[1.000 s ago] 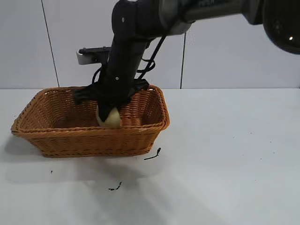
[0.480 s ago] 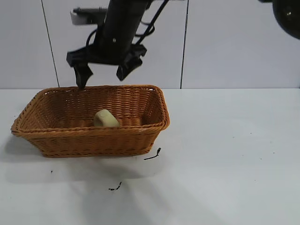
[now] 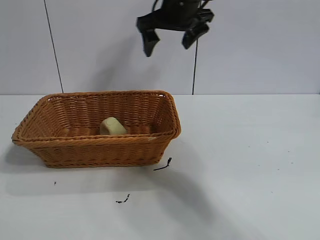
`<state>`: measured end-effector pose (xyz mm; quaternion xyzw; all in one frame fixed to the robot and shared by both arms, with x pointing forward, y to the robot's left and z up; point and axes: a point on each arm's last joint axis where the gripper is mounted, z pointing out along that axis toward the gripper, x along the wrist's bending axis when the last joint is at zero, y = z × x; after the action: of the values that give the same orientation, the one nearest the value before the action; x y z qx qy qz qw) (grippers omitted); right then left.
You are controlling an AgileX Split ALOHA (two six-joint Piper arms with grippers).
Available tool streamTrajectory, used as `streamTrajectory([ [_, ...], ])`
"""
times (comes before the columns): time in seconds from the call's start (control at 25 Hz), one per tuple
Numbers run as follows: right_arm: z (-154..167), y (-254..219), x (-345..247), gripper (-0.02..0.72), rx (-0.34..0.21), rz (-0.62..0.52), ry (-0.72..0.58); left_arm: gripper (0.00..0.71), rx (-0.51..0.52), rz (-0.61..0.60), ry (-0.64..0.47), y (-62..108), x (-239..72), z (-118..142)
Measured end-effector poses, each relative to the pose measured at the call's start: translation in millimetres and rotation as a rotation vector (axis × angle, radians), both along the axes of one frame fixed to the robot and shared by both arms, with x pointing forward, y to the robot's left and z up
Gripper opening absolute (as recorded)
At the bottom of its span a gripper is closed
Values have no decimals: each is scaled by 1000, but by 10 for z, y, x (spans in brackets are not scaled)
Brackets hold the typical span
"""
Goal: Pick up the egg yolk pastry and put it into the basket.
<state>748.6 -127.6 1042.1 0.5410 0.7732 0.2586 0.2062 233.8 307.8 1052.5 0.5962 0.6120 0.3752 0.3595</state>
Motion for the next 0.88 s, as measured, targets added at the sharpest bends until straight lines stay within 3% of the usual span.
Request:
streamTrajectory([
  [0.2, -4, -814, 202, 694, 18, -156, 11, 696, 0, 0, 0, 0, 0, 0],
  [0.4, -33, -1300, 220, 694, 8, -248, 66, 696, 0, 0, 0, 0, 0, 0],
  [0.68, -101, -1513, 137, 694, -39, -281, 182, 696, 0, 0, 0, 0, 0, 0],
  [0.88, 5, -1524, -49, 694, -35, -279, 225, 696, 0, 0, 0, 0, 0, 0],
])
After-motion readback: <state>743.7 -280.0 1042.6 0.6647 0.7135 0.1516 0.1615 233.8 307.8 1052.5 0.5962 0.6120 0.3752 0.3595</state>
